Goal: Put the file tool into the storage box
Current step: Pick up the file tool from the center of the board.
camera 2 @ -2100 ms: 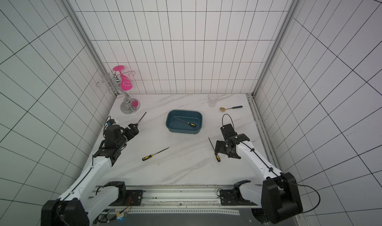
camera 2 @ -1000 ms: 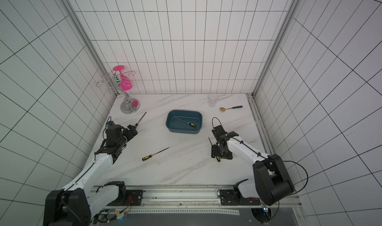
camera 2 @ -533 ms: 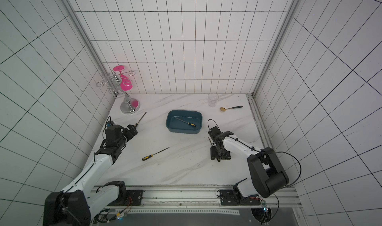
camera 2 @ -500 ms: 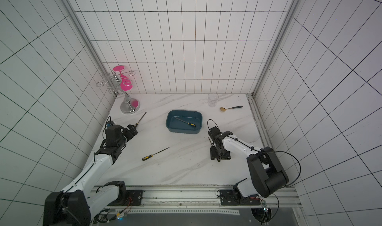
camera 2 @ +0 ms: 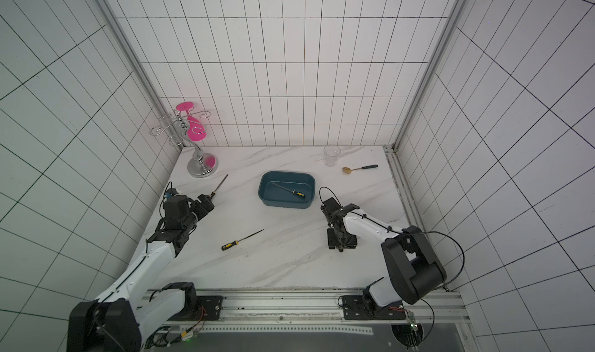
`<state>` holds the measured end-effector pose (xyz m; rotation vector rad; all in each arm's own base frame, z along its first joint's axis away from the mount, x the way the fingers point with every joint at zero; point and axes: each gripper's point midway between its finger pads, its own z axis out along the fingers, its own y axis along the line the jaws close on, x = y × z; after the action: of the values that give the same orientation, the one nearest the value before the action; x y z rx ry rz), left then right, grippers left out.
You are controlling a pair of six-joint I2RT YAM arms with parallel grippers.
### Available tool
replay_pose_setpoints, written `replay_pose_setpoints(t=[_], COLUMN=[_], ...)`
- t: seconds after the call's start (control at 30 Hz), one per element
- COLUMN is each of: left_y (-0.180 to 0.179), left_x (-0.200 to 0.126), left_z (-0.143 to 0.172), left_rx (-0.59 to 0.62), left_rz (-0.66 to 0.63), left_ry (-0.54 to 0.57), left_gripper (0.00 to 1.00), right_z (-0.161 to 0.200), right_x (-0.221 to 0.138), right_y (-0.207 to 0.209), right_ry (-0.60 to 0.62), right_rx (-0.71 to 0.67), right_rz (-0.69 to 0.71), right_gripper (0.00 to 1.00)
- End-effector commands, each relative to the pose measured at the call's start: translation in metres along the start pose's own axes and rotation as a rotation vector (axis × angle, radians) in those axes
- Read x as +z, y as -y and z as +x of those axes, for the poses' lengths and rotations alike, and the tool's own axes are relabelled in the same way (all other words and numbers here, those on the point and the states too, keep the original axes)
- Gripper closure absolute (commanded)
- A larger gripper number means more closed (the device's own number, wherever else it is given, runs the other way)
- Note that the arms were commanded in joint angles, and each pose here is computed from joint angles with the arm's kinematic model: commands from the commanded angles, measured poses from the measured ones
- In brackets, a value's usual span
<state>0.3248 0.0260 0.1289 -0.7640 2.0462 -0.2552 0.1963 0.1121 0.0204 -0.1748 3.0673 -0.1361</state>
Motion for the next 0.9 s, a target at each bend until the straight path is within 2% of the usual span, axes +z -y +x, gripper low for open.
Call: replay_pose_setpoints(t=[0.0,0.27,0.63,0.73,0.87], left_y=[-0.002,-0.001,-0.002,-0.003,-0.002], left_x=[0.002,0.001,0.002,0.002,0.002], left_z=[0.002,0.002,0.002,0.002,0.003], left_rx=[0.013,0.012,0.011,0.011,0.011], left_rz=[-0.001,0.0,-0.003,-0.005,-0.004], left_ry=[-0.003,-0.002,-0.003,-0.003,-0.004], left_gripper=[0.02,0.02,0.02,0.02,0.02], right_z=[-0.004,-0.006,-0.008,-0.01,-0.011], right_x=[-0.003,-0.003,-0.009,-0.014,-0.024], right_y=[0.002,0.004,0.002,0.003,0.007], right_ry=[0.014,0.029,0.063,0.081,0.111], right_rx=[0.011,0.013,0.0,-0.004,-0.008], right_rz=[0.025,0.034,0.03,0.035,0.05], right_gripper=[0.47,0.56,0.75,0.84,0.89])
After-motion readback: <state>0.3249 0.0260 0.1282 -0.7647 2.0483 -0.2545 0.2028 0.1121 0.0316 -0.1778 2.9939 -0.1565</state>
